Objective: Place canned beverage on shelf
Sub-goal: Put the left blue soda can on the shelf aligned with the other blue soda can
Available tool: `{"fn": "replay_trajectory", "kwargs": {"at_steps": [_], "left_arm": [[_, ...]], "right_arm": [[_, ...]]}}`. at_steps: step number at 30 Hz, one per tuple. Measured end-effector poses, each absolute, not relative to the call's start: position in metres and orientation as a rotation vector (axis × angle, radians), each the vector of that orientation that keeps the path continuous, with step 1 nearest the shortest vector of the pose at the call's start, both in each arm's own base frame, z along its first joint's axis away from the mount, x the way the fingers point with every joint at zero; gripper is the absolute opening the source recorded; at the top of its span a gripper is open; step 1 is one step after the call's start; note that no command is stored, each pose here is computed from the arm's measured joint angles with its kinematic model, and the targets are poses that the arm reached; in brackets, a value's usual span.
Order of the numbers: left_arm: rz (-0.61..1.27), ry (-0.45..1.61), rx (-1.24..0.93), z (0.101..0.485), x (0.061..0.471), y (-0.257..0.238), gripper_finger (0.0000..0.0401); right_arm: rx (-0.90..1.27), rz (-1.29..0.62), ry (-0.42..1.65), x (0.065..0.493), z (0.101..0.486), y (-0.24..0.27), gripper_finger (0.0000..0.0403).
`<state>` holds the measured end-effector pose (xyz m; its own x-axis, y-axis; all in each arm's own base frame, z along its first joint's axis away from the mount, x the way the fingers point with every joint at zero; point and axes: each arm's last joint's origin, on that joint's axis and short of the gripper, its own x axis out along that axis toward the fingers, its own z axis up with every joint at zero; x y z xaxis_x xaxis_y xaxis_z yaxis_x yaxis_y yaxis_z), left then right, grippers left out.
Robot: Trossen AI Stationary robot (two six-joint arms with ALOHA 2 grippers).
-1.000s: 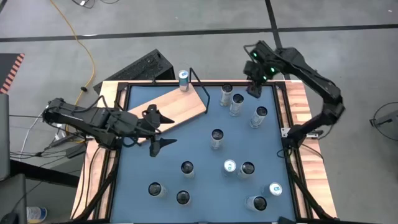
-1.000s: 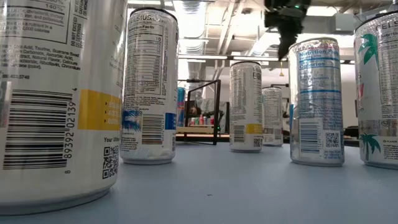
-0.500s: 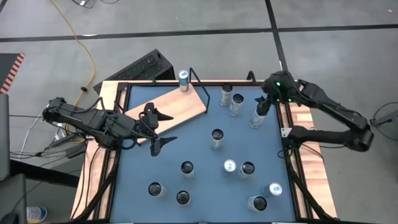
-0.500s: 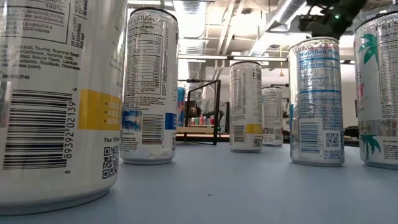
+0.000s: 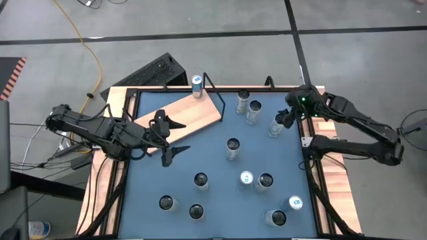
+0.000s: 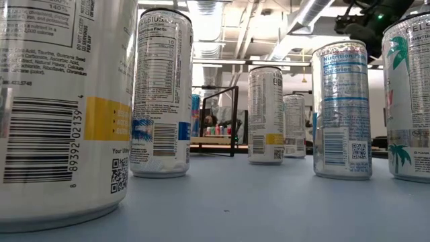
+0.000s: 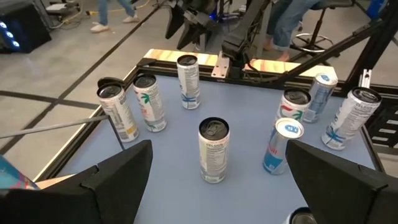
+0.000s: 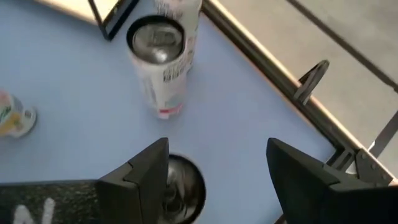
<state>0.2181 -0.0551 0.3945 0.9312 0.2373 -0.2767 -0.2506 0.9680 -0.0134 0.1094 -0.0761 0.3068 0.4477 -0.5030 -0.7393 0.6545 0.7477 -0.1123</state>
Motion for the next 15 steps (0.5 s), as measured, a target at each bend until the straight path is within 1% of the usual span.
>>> {"fn": "replay_trajectory", "kwargs": {"at_steps": [3, 8, 15], "left_arm": [[0.231, 0.279, -0.062, 0.394, 0.218, -0.056, 0.0355], [0.089, 0.305, -0.026, 0.393, 0.221, -0.061, 0.0355], [0.035, 0.357, -0.006, 0.38, 0.238, -0.071, 0.0355]], "right_arm": [[0.236, -0.694, 0.845, 0.111, 0.306, -0.074, 0.0256], [0.234, -0.635, 0.791, 0.117, 0.309, -0.07, 0.0256], [0.214, -0.598, 0.801, 0.12, 0.308, -0.065, 0.0256]]}}
